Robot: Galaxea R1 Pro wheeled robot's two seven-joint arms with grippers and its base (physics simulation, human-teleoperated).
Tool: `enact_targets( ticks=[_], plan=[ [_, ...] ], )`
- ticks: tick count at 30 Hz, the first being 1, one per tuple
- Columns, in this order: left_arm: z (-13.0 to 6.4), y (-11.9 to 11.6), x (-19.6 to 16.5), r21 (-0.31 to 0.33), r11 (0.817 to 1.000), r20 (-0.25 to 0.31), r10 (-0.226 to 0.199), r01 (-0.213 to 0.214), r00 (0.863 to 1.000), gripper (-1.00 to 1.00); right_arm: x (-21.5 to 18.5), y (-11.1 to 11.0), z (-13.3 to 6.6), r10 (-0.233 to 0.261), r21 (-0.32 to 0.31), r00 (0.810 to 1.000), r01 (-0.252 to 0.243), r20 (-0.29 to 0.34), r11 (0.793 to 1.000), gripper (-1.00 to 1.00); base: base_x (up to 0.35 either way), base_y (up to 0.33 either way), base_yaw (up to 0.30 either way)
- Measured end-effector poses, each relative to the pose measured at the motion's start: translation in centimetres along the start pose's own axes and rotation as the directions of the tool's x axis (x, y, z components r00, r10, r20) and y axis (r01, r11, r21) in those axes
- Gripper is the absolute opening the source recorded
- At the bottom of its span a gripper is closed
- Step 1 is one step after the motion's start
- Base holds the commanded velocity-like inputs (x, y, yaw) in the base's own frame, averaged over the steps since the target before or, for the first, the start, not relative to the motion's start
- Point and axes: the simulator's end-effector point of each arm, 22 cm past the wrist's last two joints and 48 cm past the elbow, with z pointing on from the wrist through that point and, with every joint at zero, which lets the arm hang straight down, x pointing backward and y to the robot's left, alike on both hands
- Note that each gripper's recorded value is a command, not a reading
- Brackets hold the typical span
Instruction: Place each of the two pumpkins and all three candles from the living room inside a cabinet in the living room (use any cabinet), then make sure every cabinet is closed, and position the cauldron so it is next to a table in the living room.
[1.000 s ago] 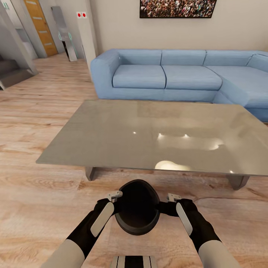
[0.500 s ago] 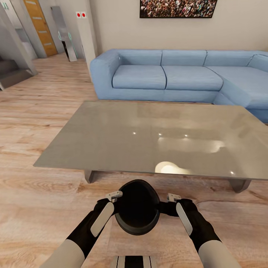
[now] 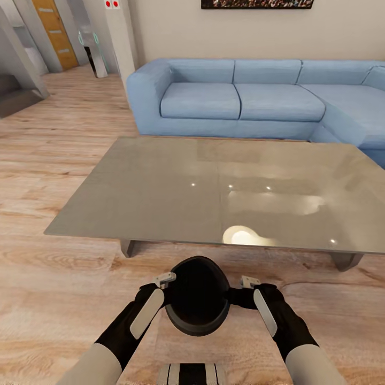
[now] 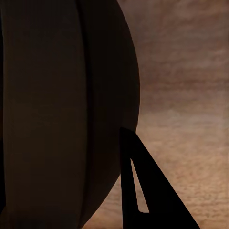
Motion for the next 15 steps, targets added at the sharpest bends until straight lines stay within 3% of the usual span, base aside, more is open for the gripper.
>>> enact_targets(
  ticks=[12, 13, 15],
  plan=[
    [-0.2, -0.3, -0.2, -0.017, 1.0, -0.005, -0.004, 0.004, 1.0, -1.0, -0.3, -0.2, 0.1, 0.002, -0.008, 1.0, -0.002, -0.013, 1.0, -1.0, 0.0, 0.0, 0.0],
    [-0.2, -0.3, -0.2, -0.017, 1.0, -0.005, -0.004, 0.004, 1.0, -1.0, -0.3, -0.2, 0.1, 0.001, -0.008, 1.0, -0.002, -0.013, 1.0, 1.0, 0.0, 0.0, 0.0],
    [0.3, -0.4, 0.0, 0.006, 1.0, -0.009, -0.027, 0.027, 1.0, -1.0, 1.3, -0.6, 1.4, 0.041, -0.021, 0.999, -0.041, -0.027, 0.999, 1.0, 0.0, 0.0, 0.0]
  ],
)
